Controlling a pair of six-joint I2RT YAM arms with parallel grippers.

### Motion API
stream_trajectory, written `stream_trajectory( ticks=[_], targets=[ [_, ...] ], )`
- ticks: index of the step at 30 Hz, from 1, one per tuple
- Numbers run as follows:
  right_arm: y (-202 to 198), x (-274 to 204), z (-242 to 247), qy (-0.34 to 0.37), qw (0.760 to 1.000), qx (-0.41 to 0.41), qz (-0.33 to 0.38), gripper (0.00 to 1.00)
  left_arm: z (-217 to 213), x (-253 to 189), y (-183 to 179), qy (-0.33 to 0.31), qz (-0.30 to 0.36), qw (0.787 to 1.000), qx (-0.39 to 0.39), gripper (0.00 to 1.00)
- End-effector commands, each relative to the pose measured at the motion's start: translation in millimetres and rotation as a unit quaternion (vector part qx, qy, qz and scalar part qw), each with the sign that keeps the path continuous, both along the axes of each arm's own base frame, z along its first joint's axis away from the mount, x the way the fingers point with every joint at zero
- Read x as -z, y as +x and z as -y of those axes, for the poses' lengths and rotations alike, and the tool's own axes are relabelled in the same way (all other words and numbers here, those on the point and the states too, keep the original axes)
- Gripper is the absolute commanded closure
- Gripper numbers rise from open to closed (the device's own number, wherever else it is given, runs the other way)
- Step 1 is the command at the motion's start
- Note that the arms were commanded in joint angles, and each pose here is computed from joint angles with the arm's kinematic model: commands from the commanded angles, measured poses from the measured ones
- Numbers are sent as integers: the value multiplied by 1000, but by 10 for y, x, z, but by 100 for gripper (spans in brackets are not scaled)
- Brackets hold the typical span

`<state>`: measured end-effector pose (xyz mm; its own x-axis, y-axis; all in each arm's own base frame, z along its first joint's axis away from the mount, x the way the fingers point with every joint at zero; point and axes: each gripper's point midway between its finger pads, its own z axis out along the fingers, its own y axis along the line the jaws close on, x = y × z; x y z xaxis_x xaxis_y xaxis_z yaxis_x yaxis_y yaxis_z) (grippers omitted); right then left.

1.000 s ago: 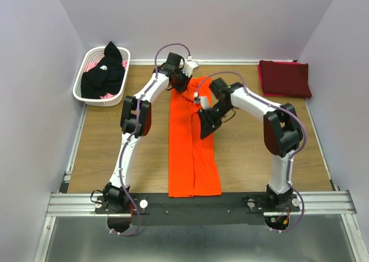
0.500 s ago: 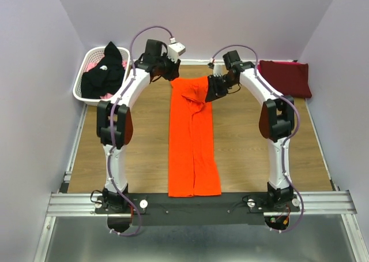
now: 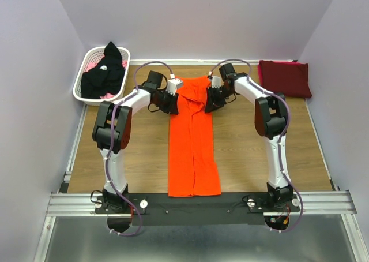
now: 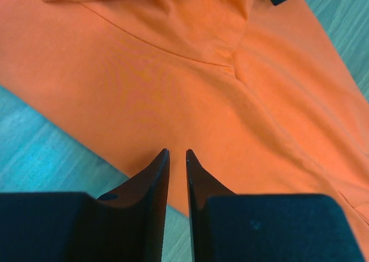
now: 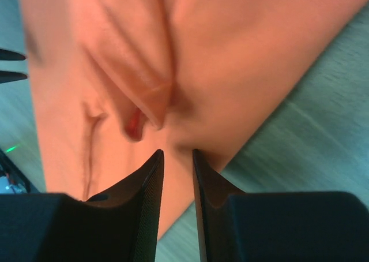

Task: Fold and stack the t-shirts
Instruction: Rotate the tshirt 90 degrees

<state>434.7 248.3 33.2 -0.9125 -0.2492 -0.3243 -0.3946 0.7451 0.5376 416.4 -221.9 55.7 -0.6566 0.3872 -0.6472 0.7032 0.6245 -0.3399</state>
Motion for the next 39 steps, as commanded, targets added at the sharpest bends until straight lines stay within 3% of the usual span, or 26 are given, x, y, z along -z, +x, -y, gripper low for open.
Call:
stream_trajectory(
  ticks=[1,7,16,21,29,33,39],
  targets=[
    [32,343,98,-41,999,15,-6,67,88,55,22,-23,-8,1000,4,75],
    [187,545,205,-84,996,41,9,69,4,393,193,7,-25,999,-25,78],
    [866,689,321,-124,985,93,73,70,-87,401,747,1,-6,998,-61,79],
    [1312,603,385,-116,978,125,119,70,-134,450,1127,-4,-2,997,-82,79],
    [1387,778,299,-90,982,118,120,67,-182,415,1483,-16,12,994,-108,77],
    [1383,588,182,-55,985,110,122,59,-192,304,1551,-15,30,994,-104,68],
    [1542,-342,104,-17,973,81,217,34,-108,-560,1552,-50,108,991,-60,48]
  ],
)
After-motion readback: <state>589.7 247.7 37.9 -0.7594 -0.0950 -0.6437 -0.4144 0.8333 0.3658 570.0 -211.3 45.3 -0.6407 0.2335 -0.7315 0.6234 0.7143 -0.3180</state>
